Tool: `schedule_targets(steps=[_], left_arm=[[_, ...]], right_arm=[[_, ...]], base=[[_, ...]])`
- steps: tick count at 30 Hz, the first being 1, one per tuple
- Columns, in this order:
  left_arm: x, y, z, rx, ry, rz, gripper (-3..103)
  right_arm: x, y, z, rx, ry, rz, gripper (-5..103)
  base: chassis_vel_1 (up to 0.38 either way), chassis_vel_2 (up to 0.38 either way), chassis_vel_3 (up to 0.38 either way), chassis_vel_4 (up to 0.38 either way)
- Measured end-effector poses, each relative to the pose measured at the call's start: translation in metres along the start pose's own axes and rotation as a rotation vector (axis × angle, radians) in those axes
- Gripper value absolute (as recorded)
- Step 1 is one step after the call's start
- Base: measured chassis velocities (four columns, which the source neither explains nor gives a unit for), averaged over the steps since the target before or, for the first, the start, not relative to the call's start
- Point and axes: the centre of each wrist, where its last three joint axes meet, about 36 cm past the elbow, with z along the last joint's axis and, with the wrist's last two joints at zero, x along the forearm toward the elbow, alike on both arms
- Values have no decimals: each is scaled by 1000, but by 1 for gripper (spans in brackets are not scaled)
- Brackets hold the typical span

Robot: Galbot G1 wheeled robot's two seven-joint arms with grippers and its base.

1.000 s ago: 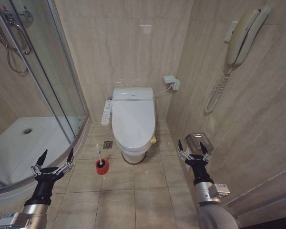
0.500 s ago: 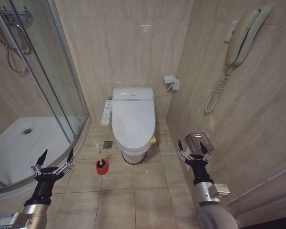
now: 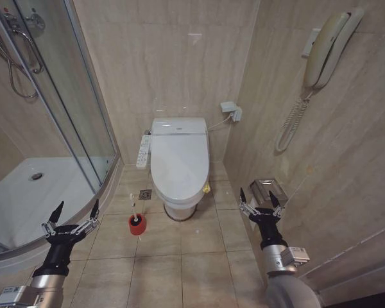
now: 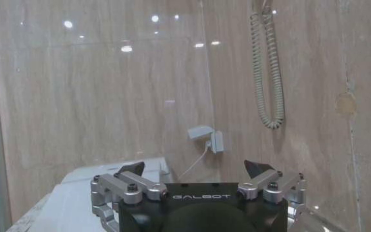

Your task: Open the toilet lid, clean the toilet bowl with a toilet brush, close the toilet lid, and flush.

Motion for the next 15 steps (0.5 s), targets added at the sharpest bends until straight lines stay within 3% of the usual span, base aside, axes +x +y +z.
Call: schedule_targets(steps=[15], left_arm=[[0, 0, 0, 0, 0, 0, 100]], right_arm=[[0, 0, 0, 0, 0, 0, 100]], base=[[0, 0, 0, 0]])
